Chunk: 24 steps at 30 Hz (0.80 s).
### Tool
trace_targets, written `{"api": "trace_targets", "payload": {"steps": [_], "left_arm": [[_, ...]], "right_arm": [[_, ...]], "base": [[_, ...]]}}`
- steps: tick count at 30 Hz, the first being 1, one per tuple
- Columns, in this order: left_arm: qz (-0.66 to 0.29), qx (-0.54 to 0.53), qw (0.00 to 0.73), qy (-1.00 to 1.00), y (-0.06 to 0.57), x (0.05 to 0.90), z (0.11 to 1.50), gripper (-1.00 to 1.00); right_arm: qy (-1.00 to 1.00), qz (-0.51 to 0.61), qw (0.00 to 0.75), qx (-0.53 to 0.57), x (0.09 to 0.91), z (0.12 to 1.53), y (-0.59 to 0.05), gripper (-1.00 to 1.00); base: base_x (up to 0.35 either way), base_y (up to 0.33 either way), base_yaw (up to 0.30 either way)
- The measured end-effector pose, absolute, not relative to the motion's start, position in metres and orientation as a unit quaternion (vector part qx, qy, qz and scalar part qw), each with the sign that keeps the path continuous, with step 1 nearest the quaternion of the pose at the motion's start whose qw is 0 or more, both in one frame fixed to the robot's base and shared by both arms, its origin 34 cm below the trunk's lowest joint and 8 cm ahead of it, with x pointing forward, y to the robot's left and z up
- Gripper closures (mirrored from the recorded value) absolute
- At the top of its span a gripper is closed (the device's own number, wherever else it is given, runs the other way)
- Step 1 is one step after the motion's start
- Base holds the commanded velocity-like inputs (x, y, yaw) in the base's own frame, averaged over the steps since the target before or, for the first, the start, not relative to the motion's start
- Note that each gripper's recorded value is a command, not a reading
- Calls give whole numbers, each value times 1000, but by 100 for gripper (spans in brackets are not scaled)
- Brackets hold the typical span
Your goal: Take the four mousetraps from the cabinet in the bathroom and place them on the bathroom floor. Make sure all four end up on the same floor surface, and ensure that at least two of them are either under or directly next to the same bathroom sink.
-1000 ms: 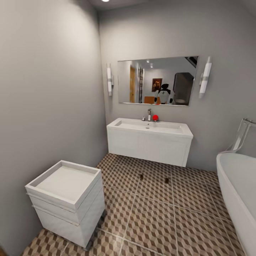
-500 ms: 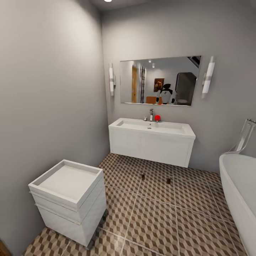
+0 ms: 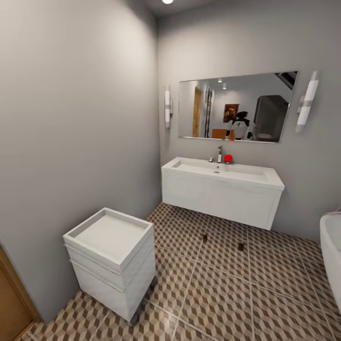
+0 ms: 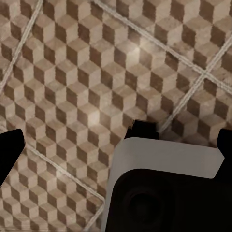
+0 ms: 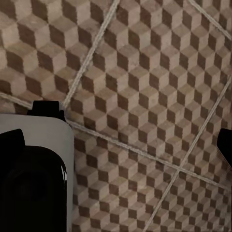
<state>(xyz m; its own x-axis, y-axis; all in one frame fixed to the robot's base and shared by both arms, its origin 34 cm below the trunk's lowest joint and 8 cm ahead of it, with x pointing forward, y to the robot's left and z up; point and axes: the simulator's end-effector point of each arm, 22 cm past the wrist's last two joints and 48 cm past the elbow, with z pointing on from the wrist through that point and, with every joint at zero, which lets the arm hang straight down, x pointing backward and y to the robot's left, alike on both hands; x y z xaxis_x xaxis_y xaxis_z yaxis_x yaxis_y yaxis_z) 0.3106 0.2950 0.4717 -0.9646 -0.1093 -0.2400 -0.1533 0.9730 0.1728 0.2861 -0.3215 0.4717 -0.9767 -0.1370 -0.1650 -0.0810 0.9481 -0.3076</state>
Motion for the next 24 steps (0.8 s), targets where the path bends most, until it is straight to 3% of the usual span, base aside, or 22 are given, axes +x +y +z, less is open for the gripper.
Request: {"api": "trace_targets", "payload": {"steps": [24], "left_arm": [[96, -66, 116, 986, 295, 311, 472, -100]], "right_arm": [[983, -150, 92, -53, 286, 472, -321, -100]], "base": [[0, 0, 298]]}}
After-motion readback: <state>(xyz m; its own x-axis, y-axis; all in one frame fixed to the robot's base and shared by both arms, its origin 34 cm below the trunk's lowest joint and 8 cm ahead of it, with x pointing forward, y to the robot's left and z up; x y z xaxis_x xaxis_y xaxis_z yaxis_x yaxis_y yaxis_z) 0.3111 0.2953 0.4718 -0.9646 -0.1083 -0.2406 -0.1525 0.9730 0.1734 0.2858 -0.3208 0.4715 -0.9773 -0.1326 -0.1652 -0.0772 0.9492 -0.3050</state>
